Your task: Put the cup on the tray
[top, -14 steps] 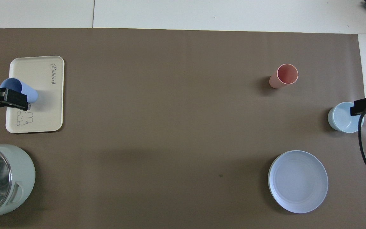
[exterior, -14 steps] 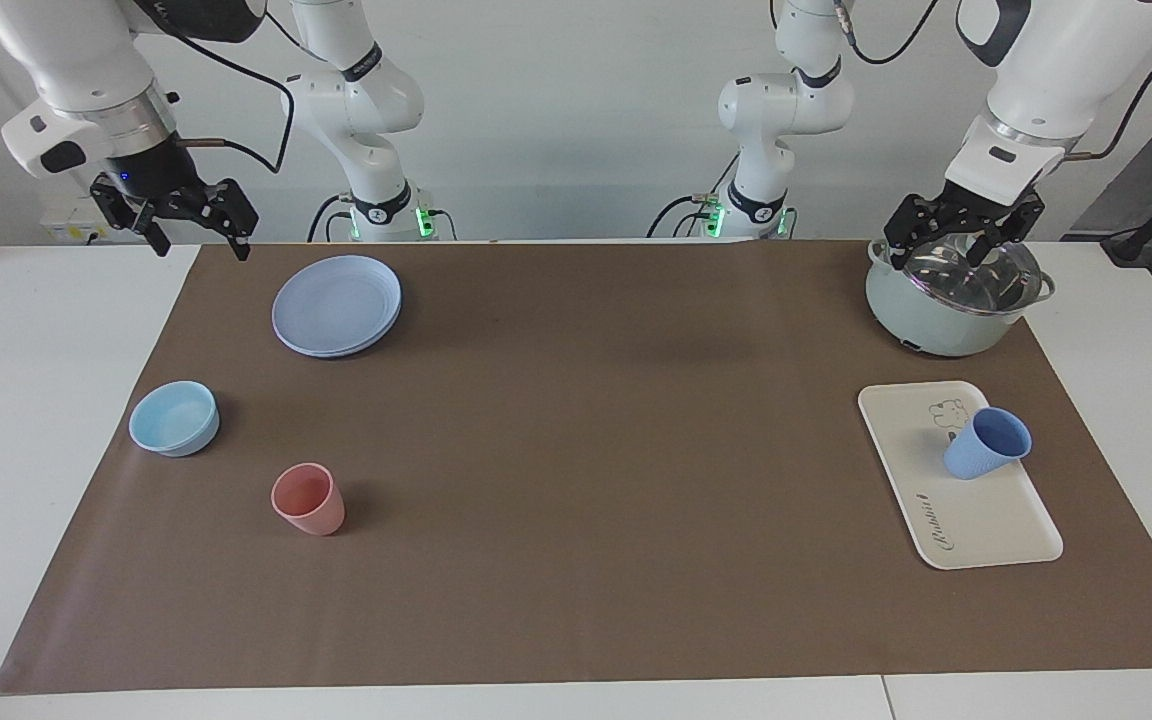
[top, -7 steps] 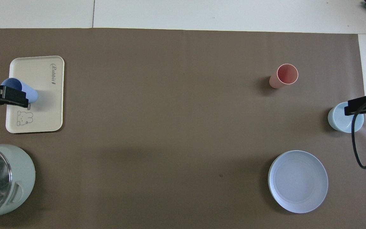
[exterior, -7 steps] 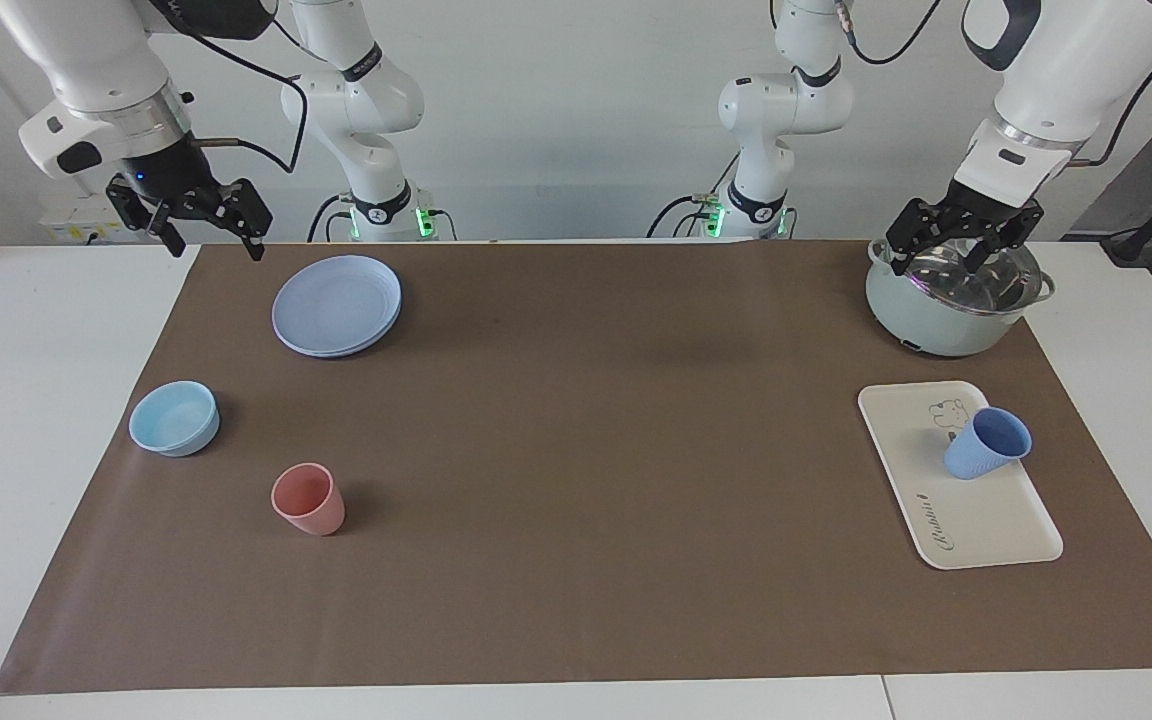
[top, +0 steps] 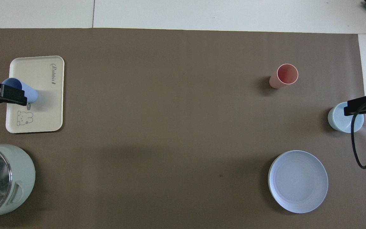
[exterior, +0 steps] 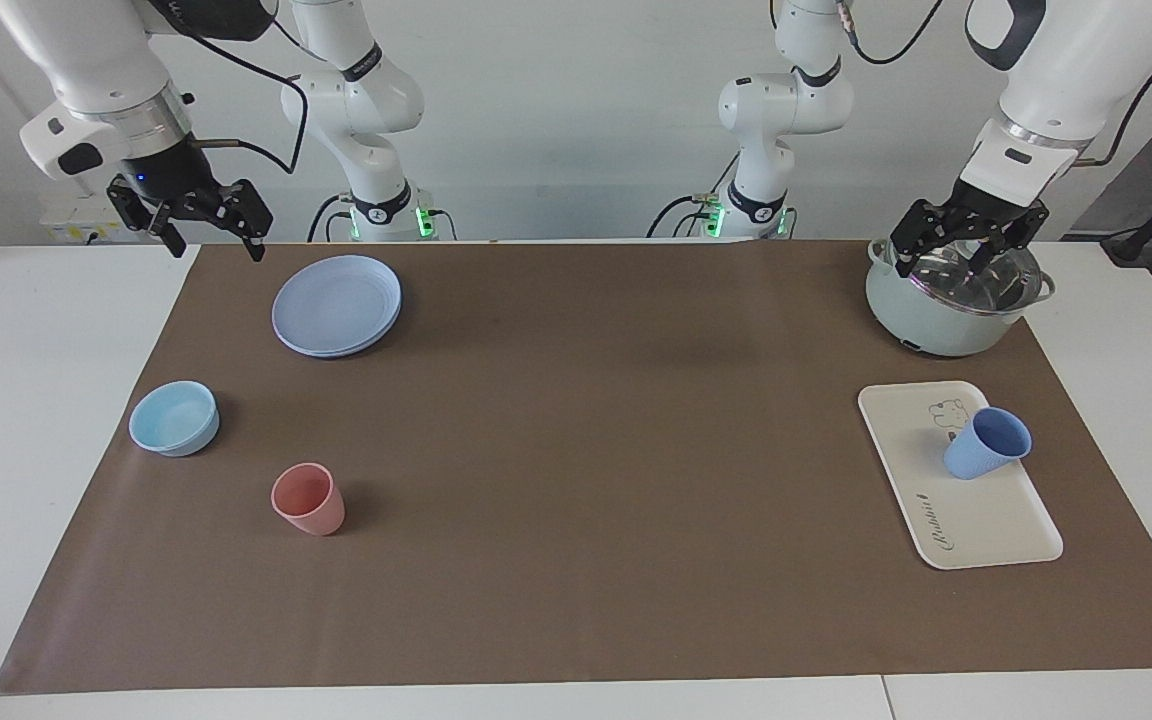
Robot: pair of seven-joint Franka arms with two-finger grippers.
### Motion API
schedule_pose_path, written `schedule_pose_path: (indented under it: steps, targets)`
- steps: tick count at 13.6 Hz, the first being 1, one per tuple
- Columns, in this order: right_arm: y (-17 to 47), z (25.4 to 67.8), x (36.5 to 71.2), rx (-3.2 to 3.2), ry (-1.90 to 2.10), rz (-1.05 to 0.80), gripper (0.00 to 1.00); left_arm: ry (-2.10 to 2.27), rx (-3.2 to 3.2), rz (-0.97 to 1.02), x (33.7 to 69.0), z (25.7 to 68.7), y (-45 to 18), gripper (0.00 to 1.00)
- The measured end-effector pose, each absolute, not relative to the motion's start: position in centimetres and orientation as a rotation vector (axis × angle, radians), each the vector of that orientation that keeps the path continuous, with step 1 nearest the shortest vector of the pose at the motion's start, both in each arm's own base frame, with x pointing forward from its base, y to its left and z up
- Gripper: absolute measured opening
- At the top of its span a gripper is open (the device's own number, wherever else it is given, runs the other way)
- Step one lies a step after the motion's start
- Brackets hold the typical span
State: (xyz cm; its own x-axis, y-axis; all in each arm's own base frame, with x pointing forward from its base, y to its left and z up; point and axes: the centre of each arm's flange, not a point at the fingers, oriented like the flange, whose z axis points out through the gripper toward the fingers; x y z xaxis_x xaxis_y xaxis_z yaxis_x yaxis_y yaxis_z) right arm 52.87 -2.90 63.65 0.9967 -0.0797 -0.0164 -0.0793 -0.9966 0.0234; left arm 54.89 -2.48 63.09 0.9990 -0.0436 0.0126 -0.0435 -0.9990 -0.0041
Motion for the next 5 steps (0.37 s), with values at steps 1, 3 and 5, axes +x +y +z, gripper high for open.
schedule_pose_path:
  steps: [1, 3, 5]
  targets:
    - [-2.89, 63.63, 52.89, 3.116, -0.124, -0.026, 1.0, 0.068, -3.137, -0.019, 54.89, 63.06, -2.49, 1.0]
    - [-2.9, 63.55, 53.14, 3.116, -0.123, 0.002, 1.0, 0.068, -3.137, -0.017, 54.89, 62.99, -2.48, 1.0]
    - [-2.86, 63.34, 53.37, 3.116, -0.122, 0.024, 1.0, 0.067, -3.137, -0.018, 54.9, 63.0, -2.45, 1.0]
